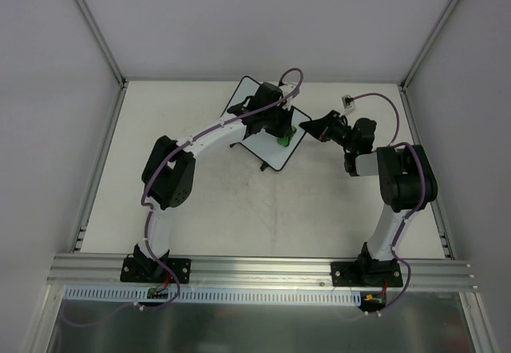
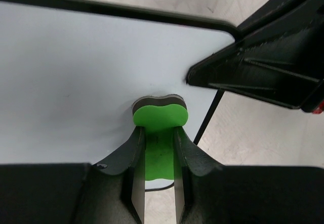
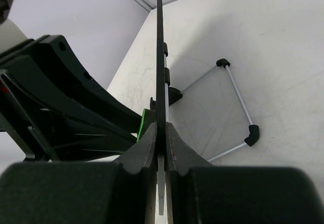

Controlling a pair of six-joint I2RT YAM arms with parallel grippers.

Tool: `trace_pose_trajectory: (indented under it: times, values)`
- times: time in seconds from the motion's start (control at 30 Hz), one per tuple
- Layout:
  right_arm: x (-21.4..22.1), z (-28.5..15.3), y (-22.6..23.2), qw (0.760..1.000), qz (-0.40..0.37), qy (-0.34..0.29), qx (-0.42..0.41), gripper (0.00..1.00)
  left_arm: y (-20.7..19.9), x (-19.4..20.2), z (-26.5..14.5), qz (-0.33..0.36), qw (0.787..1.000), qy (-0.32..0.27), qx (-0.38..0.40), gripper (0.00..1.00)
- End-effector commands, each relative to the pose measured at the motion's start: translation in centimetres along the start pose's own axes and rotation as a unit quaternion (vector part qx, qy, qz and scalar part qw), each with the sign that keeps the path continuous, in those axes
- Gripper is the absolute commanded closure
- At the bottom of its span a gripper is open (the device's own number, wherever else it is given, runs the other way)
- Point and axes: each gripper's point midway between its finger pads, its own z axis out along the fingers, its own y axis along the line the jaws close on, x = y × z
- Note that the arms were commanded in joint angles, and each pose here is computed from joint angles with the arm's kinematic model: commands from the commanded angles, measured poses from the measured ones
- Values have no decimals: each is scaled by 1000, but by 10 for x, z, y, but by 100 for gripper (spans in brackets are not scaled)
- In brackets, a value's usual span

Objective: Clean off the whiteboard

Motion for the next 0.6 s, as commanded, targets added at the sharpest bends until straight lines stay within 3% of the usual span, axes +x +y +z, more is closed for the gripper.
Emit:
trace_pose_trajectory:
  times: [0.0, 0.33, 0.57]
  values:
    - [-35, 1, 91, 977, -139, -41, -156, 100, 12, 53, 8, -4, 998, 64, -21, 100]
    - [-36, 1, 92, 977, -140, -42, -157, 100, 21, 101, -9, -21, 996, 84, -35, 100]
    - [-36, 1, 93, 977, -140, -41, -158, 100, 23, 107, -12, -23, 996, 82, -40, 100]
